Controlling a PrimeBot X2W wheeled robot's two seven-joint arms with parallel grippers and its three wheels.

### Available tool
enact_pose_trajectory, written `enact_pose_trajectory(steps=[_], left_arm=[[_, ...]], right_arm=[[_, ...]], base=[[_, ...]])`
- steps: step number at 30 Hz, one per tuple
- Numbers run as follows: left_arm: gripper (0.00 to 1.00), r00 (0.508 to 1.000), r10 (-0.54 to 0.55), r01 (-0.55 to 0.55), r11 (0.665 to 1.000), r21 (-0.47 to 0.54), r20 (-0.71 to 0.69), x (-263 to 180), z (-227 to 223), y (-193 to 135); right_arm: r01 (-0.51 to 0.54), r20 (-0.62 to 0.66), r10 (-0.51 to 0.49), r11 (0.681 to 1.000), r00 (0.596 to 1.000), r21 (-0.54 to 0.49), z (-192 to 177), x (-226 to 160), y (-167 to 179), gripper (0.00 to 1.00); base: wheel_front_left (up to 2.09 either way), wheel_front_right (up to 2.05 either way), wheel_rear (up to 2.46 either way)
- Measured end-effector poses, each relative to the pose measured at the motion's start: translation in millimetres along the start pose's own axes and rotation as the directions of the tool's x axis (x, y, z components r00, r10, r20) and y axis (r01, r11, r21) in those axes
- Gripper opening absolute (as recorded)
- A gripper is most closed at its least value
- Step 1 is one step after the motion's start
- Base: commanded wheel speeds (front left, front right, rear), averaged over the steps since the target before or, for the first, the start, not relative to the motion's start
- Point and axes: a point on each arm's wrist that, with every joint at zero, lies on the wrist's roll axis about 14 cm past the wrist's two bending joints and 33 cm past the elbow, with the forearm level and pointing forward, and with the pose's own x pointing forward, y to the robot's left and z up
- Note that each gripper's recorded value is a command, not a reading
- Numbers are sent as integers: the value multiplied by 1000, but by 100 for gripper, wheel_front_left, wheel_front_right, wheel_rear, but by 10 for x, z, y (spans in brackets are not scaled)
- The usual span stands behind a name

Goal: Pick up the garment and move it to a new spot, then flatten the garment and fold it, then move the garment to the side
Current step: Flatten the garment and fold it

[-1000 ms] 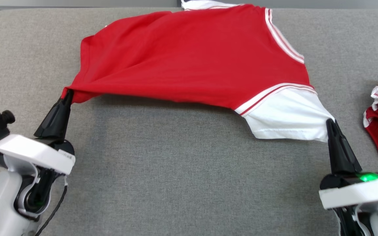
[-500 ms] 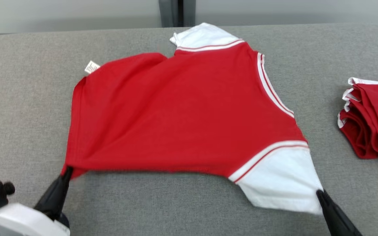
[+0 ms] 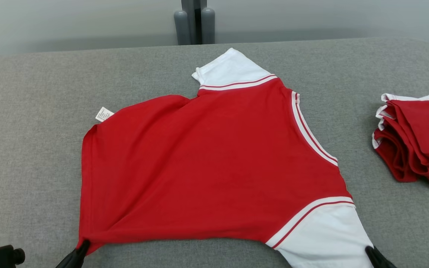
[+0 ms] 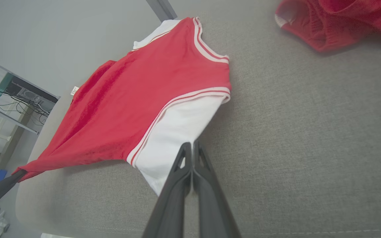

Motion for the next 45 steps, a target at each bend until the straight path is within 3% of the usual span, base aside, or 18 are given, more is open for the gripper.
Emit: enact_pose_trajectory(steps=[8,19,29,39,40,41,42,43,45], left_arm=[[0,997,-69,70,997,23,-25,154,98,-163],[0,993,-114,115,993,5,-25,572,258,-204],[0,997,-78,79,996,-40,28,896,407,7],[0,999,-38,36,994,-103,-12,910,200,176],[0,999,-42,40,993,-109,-11,908,192,166],[28,999,-47,47,992,-118,-3,907,194,151],[73,999,-49,49,991,-123,9,905,203,142],[100,998,-50,54,990,-129,29,901,227,131],[100,994,-42,55,989,-137,97,885,338,128]], right_arm=[[-74,104,78,996,992,-40,359,278,202,0],[-120,209,150,981,966,-151,903,1067,386,0],[-130,80,148,971,986,-200,729,1856,426,0],[-128,31,136,973,990,-193,546,2160,397,0],[-137,38,146,974,989,-181,556,2166,422,20],[-143,53,154,974,987,-174,578,2161,446,47],[-145,71,159,975,985,-168,612,2151,455,100],[-147,89,162,976,983,-160,647,2134,461,100],[-141,148,165,978,975,-156,755,2070,459,100]], base=[[0,0,0],[0,0,0],[0,0,0],[0,0,0],[0,0,0],[0,0,0],[0,0,0],[0,0,0],[0,0,0]])
